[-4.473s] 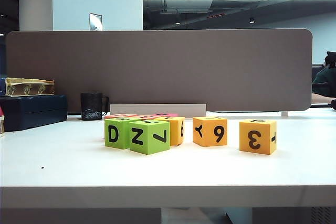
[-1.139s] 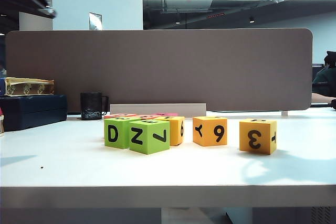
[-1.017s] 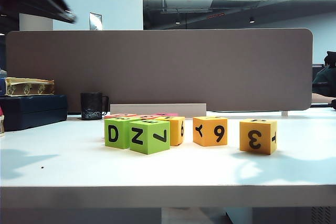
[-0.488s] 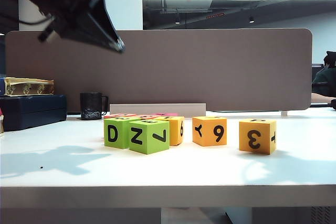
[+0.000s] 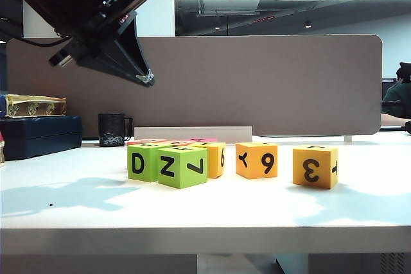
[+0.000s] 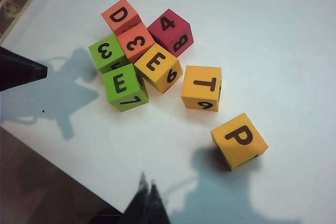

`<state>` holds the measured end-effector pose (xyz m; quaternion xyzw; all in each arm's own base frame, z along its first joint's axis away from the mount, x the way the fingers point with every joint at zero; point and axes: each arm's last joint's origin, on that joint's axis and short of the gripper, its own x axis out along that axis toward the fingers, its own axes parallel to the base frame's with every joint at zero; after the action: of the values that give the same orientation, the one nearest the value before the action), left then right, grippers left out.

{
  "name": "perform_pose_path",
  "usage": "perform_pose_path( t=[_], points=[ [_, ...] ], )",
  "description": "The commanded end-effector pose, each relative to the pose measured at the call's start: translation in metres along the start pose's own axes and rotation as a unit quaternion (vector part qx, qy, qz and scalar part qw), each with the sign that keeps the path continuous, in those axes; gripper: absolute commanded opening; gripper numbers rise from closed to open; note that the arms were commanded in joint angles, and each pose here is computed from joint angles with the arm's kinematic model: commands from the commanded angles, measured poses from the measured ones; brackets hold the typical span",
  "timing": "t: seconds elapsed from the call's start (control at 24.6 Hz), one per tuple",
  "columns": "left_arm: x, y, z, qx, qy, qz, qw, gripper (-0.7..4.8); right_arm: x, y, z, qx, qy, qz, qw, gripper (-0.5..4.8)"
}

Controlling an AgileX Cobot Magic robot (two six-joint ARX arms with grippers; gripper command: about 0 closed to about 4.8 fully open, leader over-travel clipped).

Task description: Select the appropriate blocks from the scattered letter blocks on the table and arrange them in a row to spell out "DEEP".

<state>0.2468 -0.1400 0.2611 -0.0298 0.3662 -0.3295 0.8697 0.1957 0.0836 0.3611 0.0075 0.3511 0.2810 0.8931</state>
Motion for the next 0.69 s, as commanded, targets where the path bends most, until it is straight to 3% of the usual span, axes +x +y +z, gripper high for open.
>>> perform_pose_path(
  t=[0.04,0.33,0.49,0.69],
  points=[
    [0.003,0.0,0.003,0.007,-0.007,0.006,1.0,1.3,-0.001,0.001,0.003,-0.005,-0.012,0.002,1.0,-0.01],
    [0.022,0.004,-0.004,0.019,0.023,0.005,1.0,1.38,-0.001,0.001,0.003,-0.005,-0.012,0.002,1.0,-0.01],
    [0.034,0.003,-0.002,0.019,0.039,0.002,0.999,2.77,-0.001,0.001,0.003,-0.005,-0.012,0.002,1.0,-0.01],
    [0.043,-0.006,0.013,0.048,0.068,-0.001,0.997,2.91,-0.001,0.001,0.002,-0.004,-0.009,0.002,1.0,-0.01]
  ],
)
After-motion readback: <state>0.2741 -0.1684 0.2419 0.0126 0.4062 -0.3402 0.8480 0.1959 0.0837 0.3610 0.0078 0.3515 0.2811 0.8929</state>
